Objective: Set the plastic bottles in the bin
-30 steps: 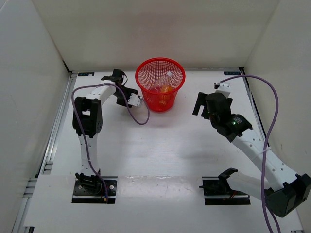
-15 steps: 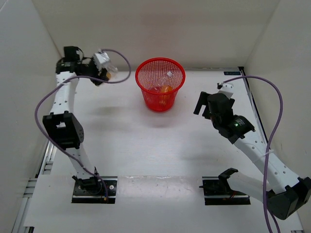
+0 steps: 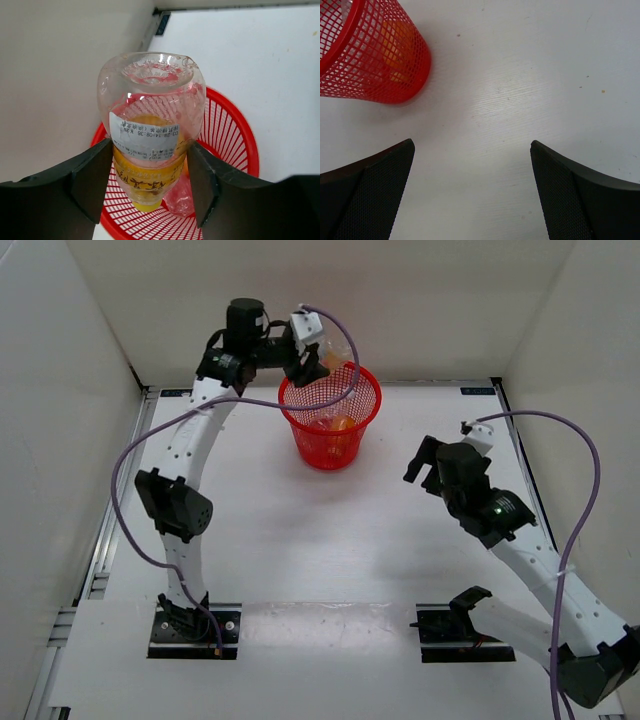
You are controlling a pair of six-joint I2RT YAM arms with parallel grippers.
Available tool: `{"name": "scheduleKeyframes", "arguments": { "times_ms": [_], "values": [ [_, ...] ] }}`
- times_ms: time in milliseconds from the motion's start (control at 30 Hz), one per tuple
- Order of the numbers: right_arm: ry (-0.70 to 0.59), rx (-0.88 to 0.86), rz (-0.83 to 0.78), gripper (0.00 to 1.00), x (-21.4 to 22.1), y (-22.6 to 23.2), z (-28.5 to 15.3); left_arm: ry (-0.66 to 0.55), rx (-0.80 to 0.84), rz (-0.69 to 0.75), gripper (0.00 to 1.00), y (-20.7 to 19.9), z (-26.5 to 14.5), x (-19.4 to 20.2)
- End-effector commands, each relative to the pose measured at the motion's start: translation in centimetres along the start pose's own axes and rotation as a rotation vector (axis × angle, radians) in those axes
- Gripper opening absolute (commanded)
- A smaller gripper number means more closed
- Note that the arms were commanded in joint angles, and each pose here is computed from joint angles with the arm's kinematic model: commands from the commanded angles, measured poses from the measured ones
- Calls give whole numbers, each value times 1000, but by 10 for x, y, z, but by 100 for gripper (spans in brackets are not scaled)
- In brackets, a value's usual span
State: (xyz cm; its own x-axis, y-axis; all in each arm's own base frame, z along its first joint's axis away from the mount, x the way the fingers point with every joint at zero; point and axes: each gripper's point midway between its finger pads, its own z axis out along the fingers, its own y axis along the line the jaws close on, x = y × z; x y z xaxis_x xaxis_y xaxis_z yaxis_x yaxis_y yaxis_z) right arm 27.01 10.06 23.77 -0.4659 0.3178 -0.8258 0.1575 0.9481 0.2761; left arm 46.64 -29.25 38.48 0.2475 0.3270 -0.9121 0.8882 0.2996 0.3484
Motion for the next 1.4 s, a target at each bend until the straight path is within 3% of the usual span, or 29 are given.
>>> {"name": "scheduleKeyframes", "arguments": {
  "times_ms": [0,33,67,367,467,567,633,767,800,933,1067,1133,1367],
  "values": [
    [-48,-13,55,100,-11,-6,-15,90,-15,-30,74,0,12,37],
    [-48,-13,55,100,-11,-6,-15,111,-32,-35,82,3,14,44],
    [-66,-25,52,100,-17,-5,-20,132,-55,-30,100,4,16,46],
    [-72,-91,21,100,-19,-6,-39,127,-161,-3,100,-6,-18,-4],
    [-80,-125,21,100,-24,-3,-48,157,-373,-62,100,15,-56,-25],
    [-30,-156,-35,100,-13,-1,-50,287,-712,-146,100,42,-130,-9],
    [32,-173,-69,100,-1,-1,-52,427,-960,-202,100,51,-191,24],
    [230,-228,-86,100,44,7,-52,816,-1194,-279,100,-5,-309,132],
    [243,-233,-71,100,49,7,-53,914,-1187,-317,100,-45,-329,166],
    [207,-268,21,100,57,7,-51,1089,-1132,-507,100,-153,-374,233],
    [176,-191,125,100,63,-11,-50,1129,-1036,-640,100,-236,-385,268],
    [177,-141,187,100,68,-21,-50,1142,-1078,-693,100,-260,-396,285],
    [234,-83,238,100,93,-43,-61,1238,-1238,-745,100,-289,-426,295]
  ]
}}
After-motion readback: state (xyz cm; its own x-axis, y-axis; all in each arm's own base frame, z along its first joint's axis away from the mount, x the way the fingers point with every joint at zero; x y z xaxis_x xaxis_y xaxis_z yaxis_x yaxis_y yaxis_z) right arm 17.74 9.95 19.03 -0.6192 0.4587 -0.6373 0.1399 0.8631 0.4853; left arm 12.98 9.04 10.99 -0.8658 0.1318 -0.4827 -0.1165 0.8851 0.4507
